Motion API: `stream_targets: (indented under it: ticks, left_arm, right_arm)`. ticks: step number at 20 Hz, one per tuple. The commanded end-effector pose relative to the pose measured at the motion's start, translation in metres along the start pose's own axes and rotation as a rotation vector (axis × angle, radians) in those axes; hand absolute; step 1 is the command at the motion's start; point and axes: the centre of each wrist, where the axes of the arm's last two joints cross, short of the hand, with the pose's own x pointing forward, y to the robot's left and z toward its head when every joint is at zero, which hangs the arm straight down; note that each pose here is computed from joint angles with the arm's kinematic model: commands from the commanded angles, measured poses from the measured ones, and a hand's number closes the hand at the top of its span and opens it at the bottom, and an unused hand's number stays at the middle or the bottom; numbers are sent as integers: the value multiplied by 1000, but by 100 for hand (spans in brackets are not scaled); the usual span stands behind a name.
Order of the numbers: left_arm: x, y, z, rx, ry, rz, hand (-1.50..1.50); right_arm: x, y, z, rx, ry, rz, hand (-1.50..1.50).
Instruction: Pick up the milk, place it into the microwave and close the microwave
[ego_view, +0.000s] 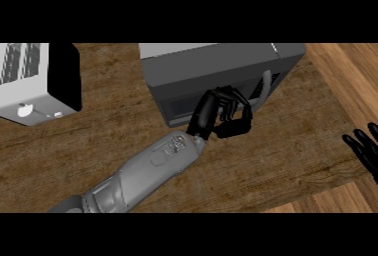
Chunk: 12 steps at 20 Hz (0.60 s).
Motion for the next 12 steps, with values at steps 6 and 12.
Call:
stream_targets:
  ticks: [6, 12]
  left_arm:
    - [6, 15, -21, 81, -4, 70, 150]
    - [7, 18, -23, 111, 25, 157, 150]
  right_arm:
    - [15, -7, -3, 0, -12, 9, -150]
    - [17, -5, -8, 3, -31, -12, -150]
